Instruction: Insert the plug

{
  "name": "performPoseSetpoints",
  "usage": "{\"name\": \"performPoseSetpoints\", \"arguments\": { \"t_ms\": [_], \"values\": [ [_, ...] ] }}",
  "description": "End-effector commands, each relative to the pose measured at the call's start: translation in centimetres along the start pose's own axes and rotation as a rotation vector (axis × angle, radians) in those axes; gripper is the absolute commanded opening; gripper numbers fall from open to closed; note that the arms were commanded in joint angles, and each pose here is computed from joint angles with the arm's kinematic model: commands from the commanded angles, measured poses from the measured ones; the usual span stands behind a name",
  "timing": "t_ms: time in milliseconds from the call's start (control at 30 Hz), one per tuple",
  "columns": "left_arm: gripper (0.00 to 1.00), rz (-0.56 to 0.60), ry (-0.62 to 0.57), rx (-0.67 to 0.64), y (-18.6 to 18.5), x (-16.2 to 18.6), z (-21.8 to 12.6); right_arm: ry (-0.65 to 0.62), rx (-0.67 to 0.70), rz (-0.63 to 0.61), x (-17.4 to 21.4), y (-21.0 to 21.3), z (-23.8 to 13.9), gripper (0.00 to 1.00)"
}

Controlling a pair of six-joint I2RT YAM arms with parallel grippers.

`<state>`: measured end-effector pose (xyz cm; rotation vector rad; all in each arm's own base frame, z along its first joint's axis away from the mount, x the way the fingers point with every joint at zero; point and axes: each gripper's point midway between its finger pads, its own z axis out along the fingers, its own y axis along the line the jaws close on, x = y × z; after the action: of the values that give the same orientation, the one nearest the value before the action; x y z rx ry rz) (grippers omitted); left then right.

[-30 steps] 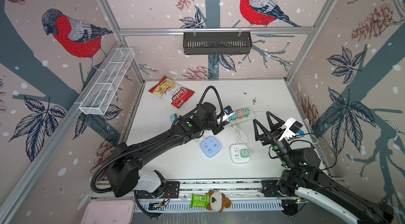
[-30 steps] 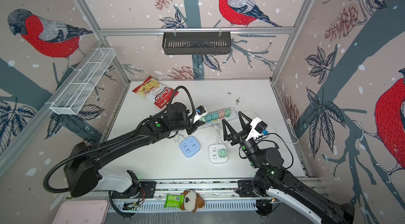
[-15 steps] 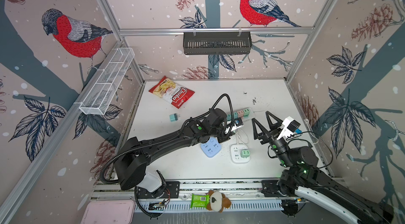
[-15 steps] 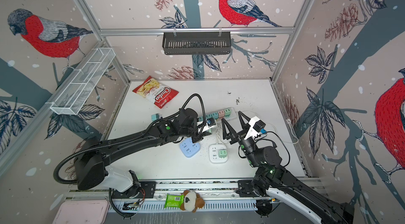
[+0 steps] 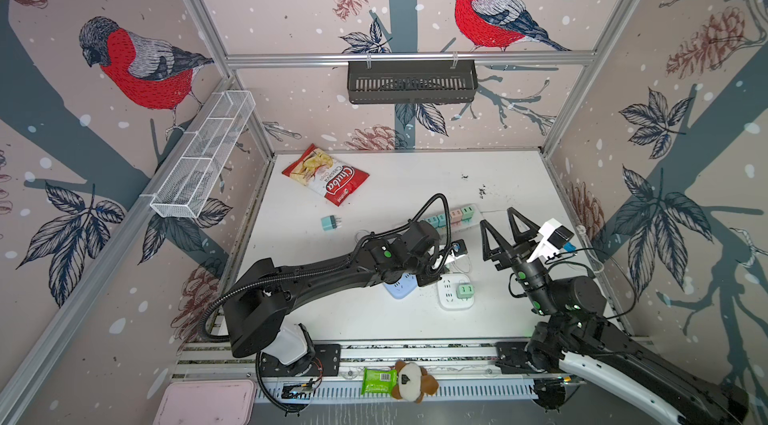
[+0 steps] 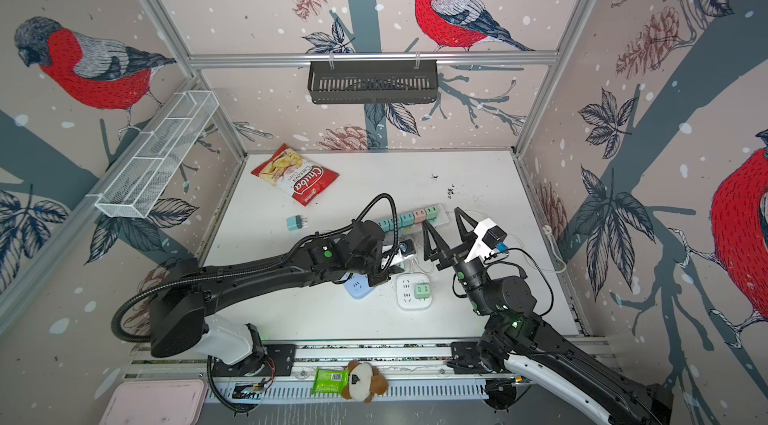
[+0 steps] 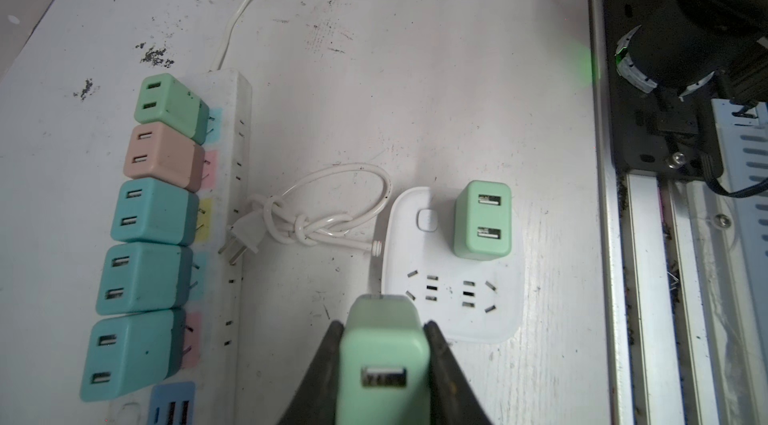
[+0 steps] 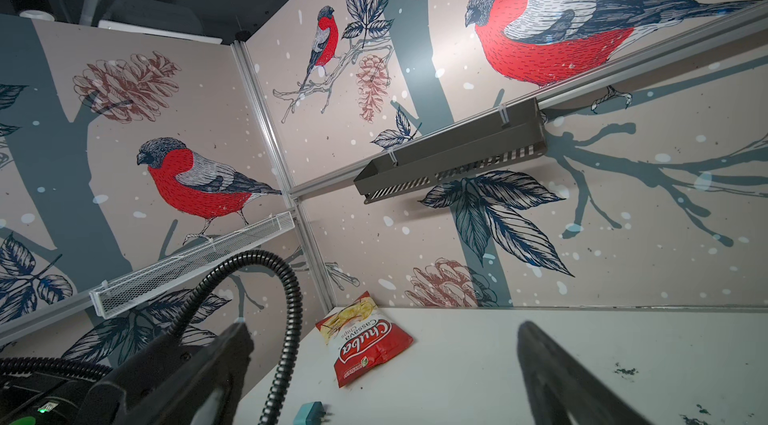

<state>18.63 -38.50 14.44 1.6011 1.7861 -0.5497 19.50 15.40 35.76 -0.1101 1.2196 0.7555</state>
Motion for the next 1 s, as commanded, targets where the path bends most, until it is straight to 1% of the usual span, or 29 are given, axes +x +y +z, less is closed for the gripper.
{"name": "performPoseSetpoints", "arguments": {
  "t_ms": [0, 367, 533, 700, 867, 967],
  "values": [
    [0.0, -0.001, 0.015, -0.01, 0.0, 0.0, 0.4, -0.023, 0.011, 0.009, -0.6, -0.2, 0.0, 1.0],
    [0.0, 0.003, 0.044, 0.02, -0.9, 0.1, 1.4, -0.026, 0.02, 0.002, -0.7, -0.3, -0.1, 1.0],
    [0.0, -0.002, 0.064, 0.024, -1.0, 0.3, 1.9, -0.017, 0.062, -0.059, -0.4, -1.3, -0.2, 1.0],
    [0.0, -0.004, 0.077, 0.042, -1.4, 0.3, 2.2, 0.009, 0.238, -0.05, -0.1, -5.5, 0.4, 1.0],
    [0.0, 0.002, 0.094, 0.05, -2.4, 0.6, 2.6, 0.068, 0.316, 0.007, 1.1, -9.8, 1.6, 1.0],
    [0.0, -0.007, 0.102, 0.059, -2.9, 0.7, 2.9, 0.075, 0.36, 0.049, 1.3, -12.4, 1.4, 1.0]
  ]
}}
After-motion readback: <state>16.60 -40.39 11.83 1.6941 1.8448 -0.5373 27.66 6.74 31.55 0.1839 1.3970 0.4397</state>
